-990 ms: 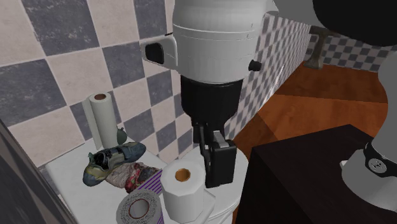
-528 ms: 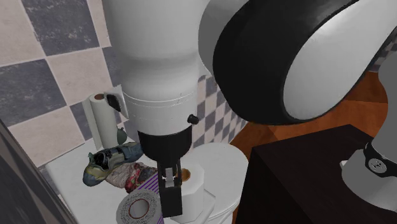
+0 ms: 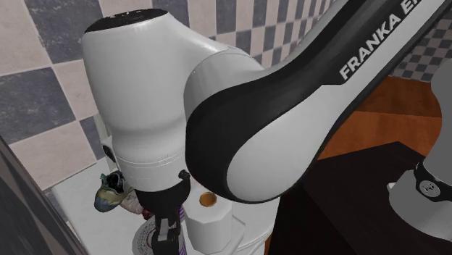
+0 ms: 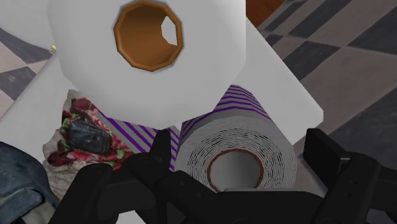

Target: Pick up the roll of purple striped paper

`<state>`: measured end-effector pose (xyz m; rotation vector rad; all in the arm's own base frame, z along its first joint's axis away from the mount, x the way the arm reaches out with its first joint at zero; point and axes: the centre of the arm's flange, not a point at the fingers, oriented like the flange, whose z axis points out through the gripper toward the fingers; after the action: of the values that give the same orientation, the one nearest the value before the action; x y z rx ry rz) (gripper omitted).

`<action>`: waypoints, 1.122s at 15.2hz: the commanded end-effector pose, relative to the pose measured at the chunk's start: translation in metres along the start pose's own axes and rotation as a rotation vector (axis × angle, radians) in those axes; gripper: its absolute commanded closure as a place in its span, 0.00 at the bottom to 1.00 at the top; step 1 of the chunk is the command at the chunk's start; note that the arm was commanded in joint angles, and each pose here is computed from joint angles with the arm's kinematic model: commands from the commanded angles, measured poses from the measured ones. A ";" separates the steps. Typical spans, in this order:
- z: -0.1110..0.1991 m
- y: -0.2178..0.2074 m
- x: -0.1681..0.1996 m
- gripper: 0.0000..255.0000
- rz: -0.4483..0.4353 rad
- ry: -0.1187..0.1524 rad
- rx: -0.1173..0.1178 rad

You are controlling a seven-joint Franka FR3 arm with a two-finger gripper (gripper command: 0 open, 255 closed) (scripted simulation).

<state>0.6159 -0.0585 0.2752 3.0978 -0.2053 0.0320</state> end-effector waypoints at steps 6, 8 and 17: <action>0.023 -0.002 0.000 1.00 0.000 0.000 0.000; 0.023 -0.002 0.001 1.00 0.000 0.000 0.000; 0.013 -0.002 0.000 1.00 0.000 0.000 0.000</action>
<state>0.6165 -0.0574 0.2583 3.0978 -0.2056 0.0323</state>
